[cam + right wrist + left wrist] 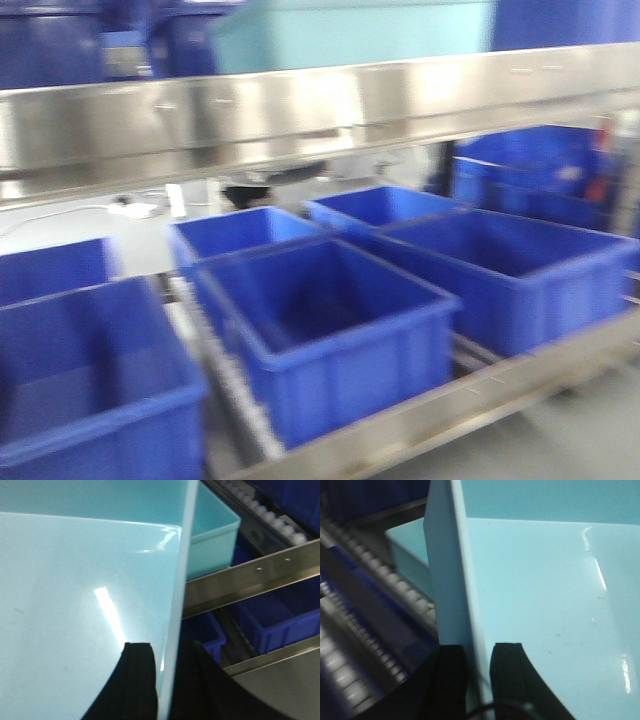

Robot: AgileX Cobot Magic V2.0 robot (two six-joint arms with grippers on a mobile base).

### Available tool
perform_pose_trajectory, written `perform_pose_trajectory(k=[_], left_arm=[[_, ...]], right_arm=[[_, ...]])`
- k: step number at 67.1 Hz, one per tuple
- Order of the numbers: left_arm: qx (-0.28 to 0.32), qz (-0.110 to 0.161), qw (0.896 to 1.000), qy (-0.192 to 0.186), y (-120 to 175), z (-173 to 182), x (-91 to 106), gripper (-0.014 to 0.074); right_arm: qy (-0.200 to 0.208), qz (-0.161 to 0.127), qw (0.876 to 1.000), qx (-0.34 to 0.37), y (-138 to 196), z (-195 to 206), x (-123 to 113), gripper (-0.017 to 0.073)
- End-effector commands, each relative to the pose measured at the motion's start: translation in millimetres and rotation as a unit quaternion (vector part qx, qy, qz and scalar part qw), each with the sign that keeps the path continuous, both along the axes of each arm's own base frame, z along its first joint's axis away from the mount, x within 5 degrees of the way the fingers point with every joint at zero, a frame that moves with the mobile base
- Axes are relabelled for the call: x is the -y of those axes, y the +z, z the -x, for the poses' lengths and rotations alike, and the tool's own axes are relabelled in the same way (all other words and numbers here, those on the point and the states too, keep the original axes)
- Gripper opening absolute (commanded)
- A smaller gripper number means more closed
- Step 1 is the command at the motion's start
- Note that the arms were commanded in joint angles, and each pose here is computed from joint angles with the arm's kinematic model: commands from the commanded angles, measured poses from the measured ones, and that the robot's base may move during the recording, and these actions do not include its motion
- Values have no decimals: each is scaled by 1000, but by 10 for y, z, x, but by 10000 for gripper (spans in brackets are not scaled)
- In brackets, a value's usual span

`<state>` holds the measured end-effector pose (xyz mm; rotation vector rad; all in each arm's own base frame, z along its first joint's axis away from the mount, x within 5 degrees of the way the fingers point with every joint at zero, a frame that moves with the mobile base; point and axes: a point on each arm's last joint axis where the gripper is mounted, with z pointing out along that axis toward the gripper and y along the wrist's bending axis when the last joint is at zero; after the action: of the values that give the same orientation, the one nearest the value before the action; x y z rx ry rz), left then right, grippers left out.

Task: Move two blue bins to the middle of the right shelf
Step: 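Back the base away from the shelf holding the teal bin, then drive along the aisle carrying the teal bin in both grippers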

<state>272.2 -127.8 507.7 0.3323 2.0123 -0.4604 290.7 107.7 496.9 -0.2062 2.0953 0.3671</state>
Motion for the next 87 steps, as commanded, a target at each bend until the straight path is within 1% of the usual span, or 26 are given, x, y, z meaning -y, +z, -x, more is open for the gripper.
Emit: perform_pose_trajectory(k=[1,16,23,87], left_arm=[[51,38,998,-5,173,50,-3,-111],[87,57,995,1,245,27,-3,-111],[93,60,994,2,257,24,-3,-111],[93,60,994,2,257,24,-3,-111]], right_arm=[[-1,-3,999,39,96,1,26,-154],[-1,-3,999,39,96,1,26,-154],[-1,-4,999,40,97,0,26,-154],[-1,-4,999,40,97,0,26,-154]])
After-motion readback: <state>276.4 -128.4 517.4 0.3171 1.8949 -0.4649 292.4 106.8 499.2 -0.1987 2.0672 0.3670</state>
